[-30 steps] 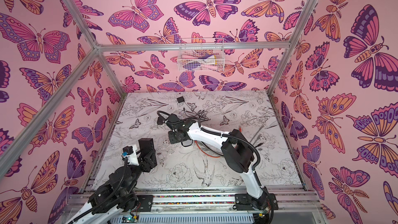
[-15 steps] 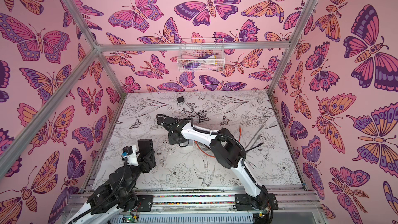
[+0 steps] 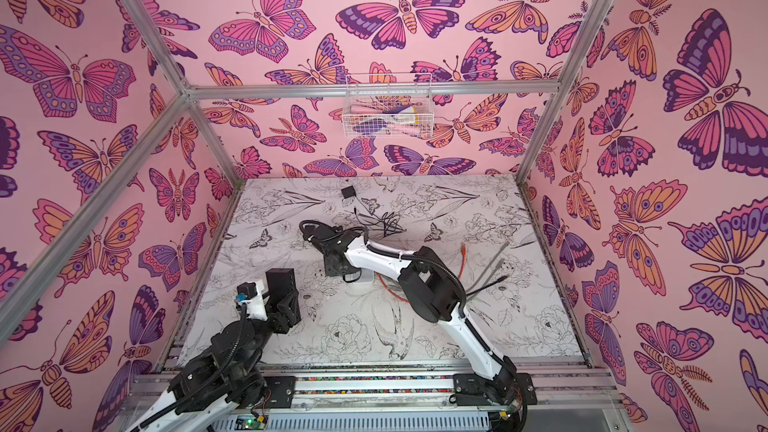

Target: Insert the plug into the switch port

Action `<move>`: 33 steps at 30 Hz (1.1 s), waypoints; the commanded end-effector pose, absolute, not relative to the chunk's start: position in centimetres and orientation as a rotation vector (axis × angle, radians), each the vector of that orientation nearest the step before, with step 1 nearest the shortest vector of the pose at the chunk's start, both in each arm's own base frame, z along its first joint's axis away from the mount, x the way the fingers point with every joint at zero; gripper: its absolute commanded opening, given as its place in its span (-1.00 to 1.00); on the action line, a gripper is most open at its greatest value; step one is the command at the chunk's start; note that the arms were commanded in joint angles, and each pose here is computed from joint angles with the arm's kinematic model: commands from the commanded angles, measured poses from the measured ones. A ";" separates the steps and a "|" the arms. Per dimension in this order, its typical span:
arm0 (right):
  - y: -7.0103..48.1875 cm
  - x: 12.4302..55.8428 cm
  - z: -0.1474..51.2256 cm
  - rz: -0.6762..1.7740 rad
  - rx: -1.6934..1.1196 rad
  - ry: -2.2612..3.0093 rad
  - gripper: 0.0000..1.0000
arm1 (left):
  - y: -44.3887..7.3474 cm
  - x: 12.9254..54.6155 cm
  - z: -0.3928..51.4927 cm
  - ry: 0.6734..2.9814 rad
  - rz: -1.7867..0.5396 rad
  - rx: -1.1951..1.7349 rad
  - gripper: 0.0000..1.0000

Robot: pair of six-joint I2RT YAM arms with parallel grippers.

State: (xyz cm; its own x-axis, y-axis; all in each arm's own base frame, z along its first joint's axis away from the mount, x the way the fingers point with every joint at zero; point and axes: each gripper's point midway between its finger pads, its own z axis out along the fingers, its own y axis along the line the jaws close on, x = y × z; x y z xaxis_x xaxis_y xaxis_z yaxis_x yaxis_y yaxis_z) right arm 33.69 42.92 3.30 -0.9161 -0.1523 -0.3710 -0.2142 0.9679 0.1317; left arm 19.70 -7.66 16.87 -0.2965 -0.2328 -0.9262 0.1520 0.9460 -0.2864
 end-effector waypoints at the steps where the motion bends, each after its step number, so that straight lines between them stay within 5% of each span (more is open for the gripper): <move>1: 42.4 34.0 2.5 0.180 -0.239 2.766 -0.24 | -7.0 19.7 18.0 1.797 -0.381 -0.101 -1.00; 10: 41.9 33.8 0.8 0.133 -0.234 2.786 -0.46 | -7.0 19.7 17.6 1.809 -0.374 -0.102 -1.00; 17: 41.7 33.4 1.0 0.150 -0.226 2.795 -0.99 | -7.0 19.7 17.5 1.815 -0.371 -0.099 -1.00; 19: 41.9 33.4 1.6 0.195 -0.233 2.782 -1.00 | -7.1 19.7 17.3 1.820 -0.368 -0.091 -1.00; 25: 42.8 33.3 6.5 0.563 -0.242 2.689 -1.00 | -8.4 19.6 16.8 1.829 -0.421 -0.027 -1.00; 33: 40.9 34.0 19.4 1.353 -0.183 2.202 -1.00 | -15.4 17.4 20.5 1.620 -0.727 0.357 -1.00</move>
State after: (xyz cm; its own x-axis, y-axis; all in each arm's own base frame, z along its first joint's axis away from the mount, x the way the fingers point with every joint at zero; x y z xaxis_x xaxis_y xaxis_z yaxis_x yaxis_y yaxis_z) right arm 32.78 38.76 10.56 -0.9056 0.0459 -0.4216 -0.2351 0.7731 0.5891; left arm 18.85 -12.12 17.40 -0.2952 -0.1626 -0.9415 0.3997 0.8740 -0.2762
